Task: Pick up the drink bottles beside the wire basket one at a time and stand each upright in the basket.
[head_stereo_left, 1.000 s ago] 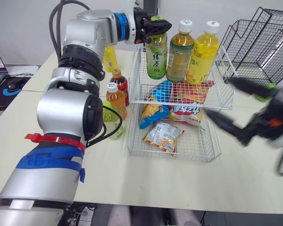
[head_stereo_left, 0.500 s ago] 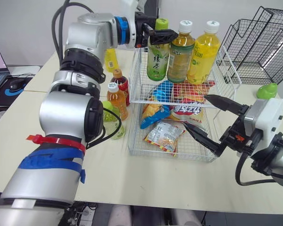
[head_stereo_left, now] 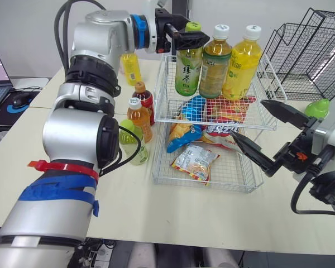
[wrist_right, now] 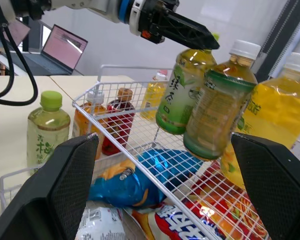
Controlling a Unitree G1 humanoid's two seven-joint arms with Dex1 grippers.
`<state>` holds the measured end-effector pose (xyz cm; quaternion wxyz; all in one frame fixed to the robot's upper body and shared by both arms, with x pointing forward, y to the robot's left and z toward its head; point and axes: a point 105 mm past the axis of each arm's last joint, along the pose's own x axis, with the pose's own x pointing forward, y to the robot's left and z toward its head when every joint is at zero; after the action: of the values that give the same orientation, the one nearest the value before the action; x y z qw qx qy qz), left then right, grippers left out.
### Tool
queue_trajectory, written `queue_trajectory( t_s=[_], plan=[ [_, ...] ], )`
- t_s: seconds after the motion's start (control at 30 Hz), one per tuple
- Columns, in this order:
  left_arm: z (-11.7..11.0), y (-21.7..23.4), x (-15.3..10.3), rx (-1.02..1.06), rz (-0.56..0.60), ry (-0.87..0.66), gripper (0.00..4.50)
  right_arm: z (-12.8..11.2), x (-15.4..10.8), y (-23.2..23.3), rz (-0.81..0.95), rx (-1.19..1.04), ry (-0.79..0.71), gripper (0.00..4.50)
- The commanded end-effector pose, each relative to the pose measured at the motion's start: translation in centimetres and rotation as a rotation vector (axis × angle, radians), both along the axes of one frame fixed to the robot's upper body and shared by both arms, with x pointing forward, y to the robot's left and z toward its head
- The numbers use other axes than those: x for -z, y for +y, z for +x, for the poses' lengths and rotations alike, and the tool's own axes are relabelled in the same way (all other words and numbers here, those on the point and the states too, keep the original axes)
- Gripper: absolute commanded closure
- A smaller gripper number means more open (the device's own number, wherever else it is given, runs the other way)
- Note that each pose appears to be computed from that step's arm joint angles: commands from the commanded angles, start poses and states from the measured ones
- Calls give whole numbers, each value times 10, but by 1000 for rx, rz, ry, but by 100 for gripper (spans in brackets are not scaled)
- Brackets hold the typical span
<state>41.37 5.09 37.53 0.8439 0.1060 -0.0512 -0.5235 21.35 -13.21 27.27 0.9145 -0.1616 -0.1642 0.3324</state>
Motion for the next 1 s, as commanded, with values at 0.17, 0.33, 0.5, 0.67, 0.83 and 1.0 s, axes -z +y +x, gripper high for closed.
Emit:
queue_trajectory(
  t_s=[0.17, 0.33, 0.5, 0.67, 0.83, 1.0],
  plan=[
    [-12, -1, -20, 44, 7, -82, 2, -7, -9, 1, -7, -17, -51, 0],
    [-24, 18, -39, 68, 6, -127, 2, -8, -8, 0, -9, -21, -45, 0],
    [-42, 46, -55, 92, -15, -134, 2, -9, -5, -1, -13, -31, -22, 0],
    [-67, 90, -56, 69, -4, -173, 2, -11, -2, 4, -56, -153, 18, 0],
    [-84, 124, -38, -52, 12, -133, 2, -12, -4, 8, -128, -340, 71, 0],
    [-111, 160, 15, -159, 75, 21, 2, -12, -6, 10, -183, -536, 147, 0]
  ],
)
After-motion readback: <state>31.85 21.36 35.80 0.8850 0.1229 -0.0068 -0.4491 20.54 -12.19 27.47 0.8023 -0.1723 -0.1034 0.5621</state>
